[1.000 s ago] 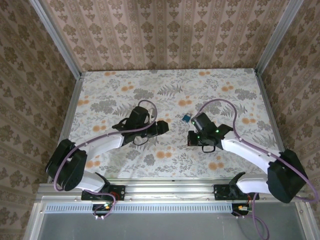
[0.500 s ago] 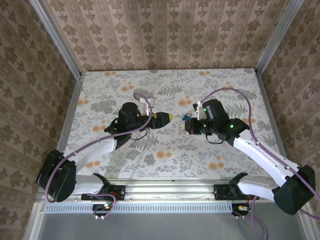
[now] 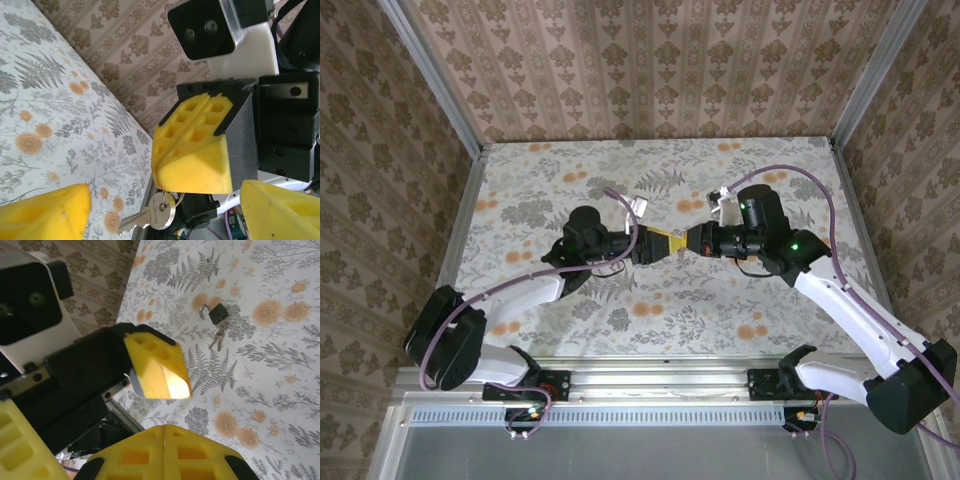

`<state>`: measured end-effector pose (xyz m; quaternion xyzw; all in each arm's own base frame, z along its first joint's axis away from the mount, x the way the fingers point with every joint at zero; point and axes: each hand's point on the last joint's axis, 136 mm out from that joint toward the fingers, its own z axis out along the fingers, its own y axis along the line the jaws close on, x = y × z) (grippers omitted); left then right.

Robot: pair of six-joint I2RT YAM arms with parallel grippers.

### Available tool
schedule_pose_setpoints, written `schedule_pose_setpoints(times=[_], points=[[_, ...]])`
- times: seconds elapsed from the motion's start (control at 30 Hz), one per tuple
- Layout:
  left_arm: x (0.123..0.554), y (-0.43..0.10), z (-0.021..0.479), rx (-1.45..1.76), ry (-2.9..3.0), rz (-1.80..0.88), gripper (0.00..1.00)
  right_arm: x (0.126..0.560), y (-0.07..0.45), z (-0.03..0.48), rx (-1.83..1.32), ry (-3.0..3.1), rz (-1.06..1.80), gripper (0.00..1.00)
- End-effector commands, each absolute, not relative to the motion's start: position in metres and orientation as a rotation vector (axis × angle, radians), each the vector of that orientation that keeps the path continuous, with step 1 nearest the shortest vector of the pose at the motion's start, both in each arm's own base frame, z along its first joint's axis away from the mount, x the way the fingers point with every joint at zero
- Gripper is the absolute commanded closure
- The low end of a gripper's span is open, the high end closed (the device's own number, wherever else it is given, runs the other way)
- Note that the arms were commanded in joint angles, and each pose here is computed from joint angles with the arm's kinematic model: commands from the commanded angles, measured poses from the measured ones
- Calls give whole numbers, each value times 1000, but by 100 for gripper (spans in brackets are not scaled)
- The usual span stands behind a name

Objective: Unlock with the key

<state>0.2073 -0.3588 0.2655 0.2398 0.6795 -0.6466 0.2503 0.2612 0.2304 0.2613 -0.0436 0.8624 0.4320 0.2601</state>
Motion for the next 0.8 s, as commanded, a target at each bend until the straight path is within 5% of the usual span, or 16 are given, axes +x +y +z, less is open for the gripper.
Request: schedule_pose_setpoints(times=[0.0,0.53,0.77], points=[[200,-367,294,729,1739,-1815,21,259,235,292,-135,2254,1267,100],[194,-375,284,735,1775,-1845,39,265,236,292,-95,2236,1321,100],[195,-375,278,725,1792,-1840,55,268,234,293,-80,2228,1317,100]])
